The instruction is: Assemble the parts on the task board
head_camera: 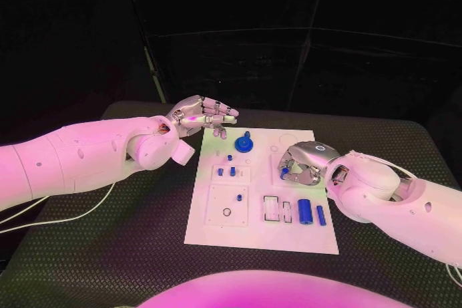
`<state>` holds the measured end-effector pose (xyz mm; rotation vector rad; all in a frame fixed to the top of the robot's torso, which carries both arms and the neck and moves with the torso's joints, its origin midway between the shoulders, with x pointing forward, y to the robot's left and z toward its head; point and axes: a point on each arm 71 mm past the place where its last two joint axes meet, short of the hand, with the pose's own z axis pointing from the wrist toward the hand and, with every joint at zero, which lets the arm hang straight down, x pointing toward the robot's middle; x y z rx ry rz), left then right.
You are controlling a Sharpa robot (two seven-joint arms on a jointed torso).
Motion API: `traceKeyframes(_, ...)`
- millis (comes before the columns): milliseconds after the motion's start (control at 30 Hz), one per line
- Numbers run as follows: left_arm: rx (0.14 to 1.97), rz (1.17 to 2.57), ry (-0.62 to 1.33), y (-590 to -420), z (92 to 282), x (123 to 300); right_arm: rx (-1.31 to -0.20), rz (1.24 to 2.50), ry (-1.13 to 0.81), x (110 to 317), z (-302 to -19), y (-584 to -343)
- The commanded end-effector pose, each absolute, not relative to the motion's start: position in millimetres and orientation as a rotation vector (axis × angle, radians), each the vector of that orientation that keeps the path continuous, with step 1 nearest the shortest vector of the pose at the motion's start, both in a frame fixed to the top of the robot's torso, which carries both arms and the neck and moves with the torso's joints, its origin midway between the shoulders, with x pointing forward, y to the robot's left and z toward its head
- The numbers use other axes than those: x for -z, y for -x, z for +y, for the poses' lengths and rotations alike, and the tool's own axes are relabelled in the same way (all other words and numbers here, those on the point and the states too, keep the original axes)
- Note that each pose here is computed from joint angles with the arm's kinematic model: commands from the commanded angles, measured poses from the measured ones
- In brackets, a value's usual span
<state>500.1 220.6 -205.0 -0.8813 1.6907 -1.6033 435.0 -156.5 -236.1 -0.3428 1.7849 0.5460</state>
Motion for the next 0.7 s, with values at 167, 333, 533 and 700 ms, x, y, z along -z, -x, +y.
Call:
traceKeyframes(167, 1.61, 1.692, 0.88, -499.9, 220.5, 204.9, -0.597, 1.718, 0.302, 227.2, -157.5, -432.5)
traceKeyframes(333, 1.606, 1.692, 0.883, -500.4, 221.9, 206.1, -0.652, 1.704, 0.287, 219.1, -153.4, -423.4)
traceKeyframes(533, 1.6, 1.691, 0.887, -501.4, 223.4, 207.6, -0.76, 1.68, 0.294, 203.1, -135.0, -406.3)
traceKeyframes(700, 1.599, 1.691, 0.888, -501.6, 223.5, 208.5, -0.859, 1.677, 0.279, 191.3, -119.4, -395.7)
